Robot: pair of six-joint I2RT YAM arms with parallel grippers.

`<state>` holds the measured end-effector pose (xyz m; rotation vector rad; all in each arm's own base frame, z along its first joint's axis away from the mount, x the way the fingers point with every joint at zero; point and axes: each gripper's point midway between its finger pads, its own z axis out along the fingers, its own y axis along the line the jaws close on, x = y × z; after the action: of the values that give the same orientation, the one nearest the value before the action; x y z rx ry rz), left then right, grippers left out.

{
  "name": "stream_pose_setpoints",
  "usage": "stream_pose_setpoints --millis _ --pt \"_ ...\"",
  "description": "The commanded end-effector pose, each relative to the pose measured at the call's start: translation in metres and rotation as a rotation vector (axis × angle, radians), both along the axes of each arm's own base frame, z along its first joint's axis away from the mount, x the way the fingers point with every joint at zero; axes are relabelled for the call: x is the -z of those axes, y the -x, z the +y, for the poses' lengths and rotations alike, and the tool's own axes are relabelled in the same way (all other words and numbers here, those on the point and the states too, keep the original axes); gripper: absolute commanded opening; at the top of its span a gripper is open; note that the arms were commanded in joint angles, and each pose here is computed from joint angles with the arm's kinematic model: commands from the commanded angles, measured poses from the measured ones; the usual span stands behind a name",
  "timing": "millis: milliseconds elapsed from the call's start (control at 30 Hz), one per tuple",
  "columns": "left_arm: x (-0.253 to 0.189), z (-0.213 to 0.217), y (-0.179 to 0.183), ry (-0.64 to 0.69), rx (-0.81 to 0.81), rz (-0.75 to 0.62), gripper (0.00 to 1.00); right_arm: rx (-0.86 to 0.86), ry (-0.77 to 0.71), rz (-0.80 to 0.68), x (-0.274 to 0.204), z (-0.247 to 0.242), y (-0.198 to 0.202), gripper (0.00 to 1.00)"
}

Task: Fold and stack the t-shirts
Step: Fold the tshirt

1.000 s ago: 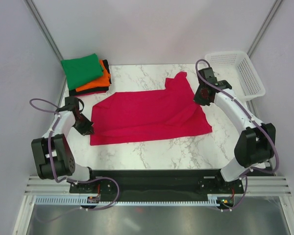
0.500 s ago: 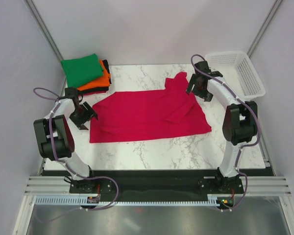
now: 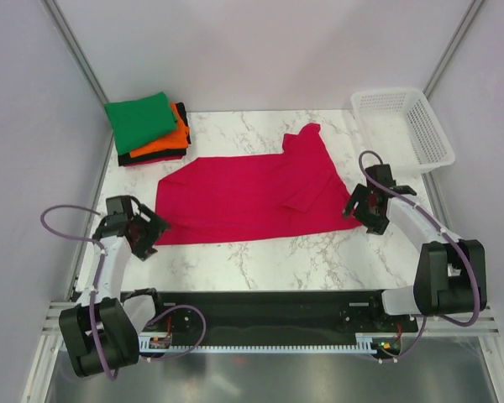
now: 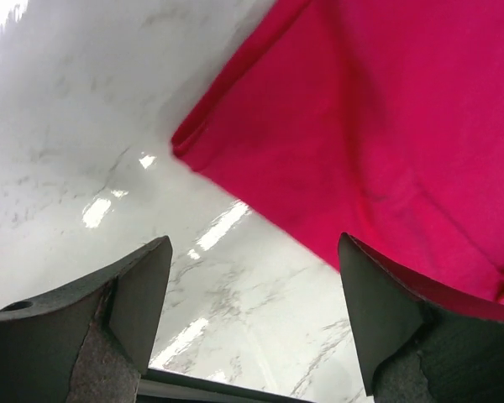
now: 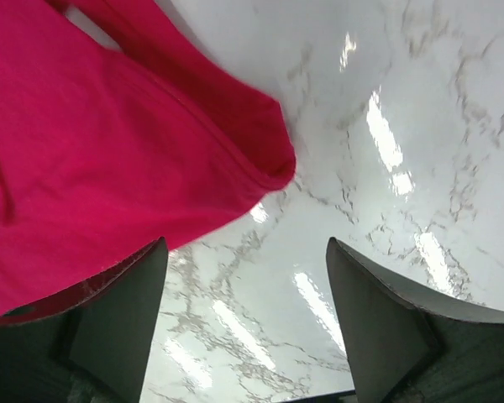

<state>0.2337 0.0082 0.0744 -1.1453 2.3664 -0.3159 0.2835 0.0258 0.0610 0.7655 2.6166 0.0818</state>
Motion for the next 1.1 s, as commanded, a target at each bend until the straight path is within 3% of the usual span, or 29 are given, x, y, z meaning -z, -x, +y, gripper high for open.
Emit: stream_pose_setpoints --millis 0,367,567,667,700,800,833,867,933,967,1033,1067 --pt "0.025 -0.011 0.006 0.103 -0.099 0.002 0.87 -0.027 -0.052 -0.031 0.009 0.009 0.002 0.83" --pt "0.057 0.003 0.012 0.039 -0.164 0.051 0.83 -0.006 -0.063 -0.015 0.035 -0.001 -0.016 0.74" --pt "0.065 0.01 0.005 0.012 -0.177 0.032 0.77 -0.004 -0.062 -0.02 0.043 -0.001 -0.026 0.54" --pt "0.067 0.015 0.0 -0.007 -0.188 0.022 0.65 -0.004 -0.065 -0.032 0.045 0.0 -0.03 0.46" --pt "0.068 0.017 -0.003 -0.014 -0.19 0.026 0.51 -0.003 -0.065 -0.046 0.044 0.0 -0.033 0.43" --pt "0.058 0.023 -0.023 -0.024 -0.192 -0.012 0.3 -0.008 -0.095 -0.07 0.036 0.005 -0.044 0.23" --pt "0.06 0.024 -0.029 -0.022 -0.191 0.002 0.2 -0.01 -0.103 -0.076 0.032 0.007 -0.047 0.05" --pt "0.042 0.029 -0.049 -0.028 -0.188 -0.034 0.15 -0.013 -0.12 -0.102 0.021 0.01 -0.062 0.0" --pt "0.032 0.029 -0.067 -0.007 -0.169 -0.007 0.02 -0.015 -0.132 -0.12 0.004 0.012 -0.077 0.0" --pt "0.002 0.029 -0.088 0.013 -0.146 -0.042 0.02 -0.03 -0.147 -0.185 -0.025 0.014 -0.106 0.0" --pt "-0.028 0.029 -0.104 0.027 -0.126 -0.068 0.02 -0.038 -0.141 -0.191 -0.059 0.014 -0.116 0.0" --pt "-0.063 0.033 -0.114 0.011 -0.121 -0.116 0.02 -0.032 -0.103 -0.297 -0.108 0.007 -0.135 0.0"
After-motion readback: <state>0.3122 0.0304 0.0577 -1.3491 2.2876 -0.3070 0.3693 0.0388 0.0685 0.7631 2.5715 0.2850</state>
